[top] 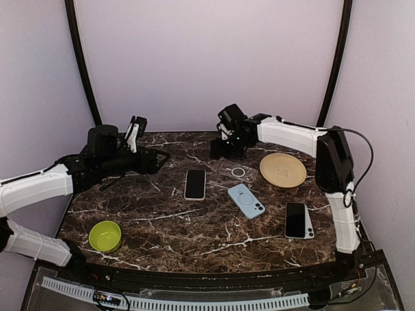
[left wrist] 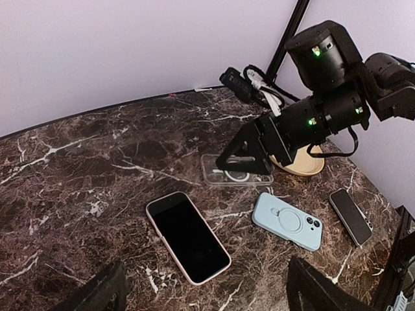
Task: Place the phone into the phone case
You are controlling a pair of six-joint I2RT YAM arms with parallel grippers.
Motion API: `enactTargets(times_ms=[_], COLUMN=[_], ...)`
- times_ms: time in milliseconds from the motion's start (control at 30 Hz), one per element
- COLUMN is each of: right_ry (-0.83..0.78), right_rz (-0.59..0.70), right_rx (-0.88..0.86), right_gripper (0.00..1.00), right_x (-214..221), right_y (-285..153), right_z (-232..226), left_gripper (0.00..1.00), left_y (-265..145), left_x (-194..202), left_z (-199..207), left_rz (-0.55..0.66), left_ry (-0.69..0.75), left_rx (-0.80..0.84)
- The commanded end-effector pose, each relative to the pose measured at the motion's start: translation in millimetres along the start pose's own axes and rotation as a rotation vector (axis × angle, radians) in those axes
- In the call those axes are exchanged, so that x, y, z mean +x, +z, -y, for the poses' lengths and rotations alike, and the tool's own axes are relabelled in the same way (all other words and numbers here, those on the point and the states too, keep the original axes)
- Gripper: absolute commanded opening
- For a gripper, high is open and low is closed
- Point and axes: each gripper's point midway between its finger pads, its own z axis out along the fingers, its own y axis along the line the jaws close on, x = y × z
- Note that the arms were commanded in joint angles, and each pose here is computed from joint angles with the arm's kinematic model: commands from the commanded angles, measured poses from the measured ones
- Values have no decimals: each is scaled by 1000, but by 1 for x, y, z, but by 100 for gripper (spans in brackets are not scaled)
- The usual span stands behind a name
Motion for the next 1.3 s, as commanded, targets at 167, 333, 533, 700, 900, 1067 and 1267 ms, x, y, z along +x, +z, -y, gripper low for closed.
enactTargets(times_ms=[167, 333, 533, 700, 900, 1067, 1267], right_ry=[-124, -196, -209, -247, -353, -491, -791], right_rz=[-32, -77, -165, -204, -135, -42, -40], right_rx=[170, 107, 128, 136, 94, 88, -117], right_gripper=[65, 62, 49, 14, 0, 0, 0], right_x=[-10, 10, 45, 58, 35, 11, 55], right_y=[39, 62, 79, 80, 57, 24, -30], right_z=[37, 20, 32, 37, 20, -1, -82], left_gripper=[87, 87, 86, 86, 86, 86, 86], left_y=[4, 6, 7, 8, 7, 6, 4], left_x=[6, 10, 12, 12, 11, 10, 8], left_z=[-4, -6, -6, -7, -6, -7, -9], left_rz=[-24, -36, -43, -44, -40, -36, -28], left_ry=[-9, -13, -12, -13, -12, -7, -1], left_rx=[-3, -5, -6, -6, -4, -7, -20])
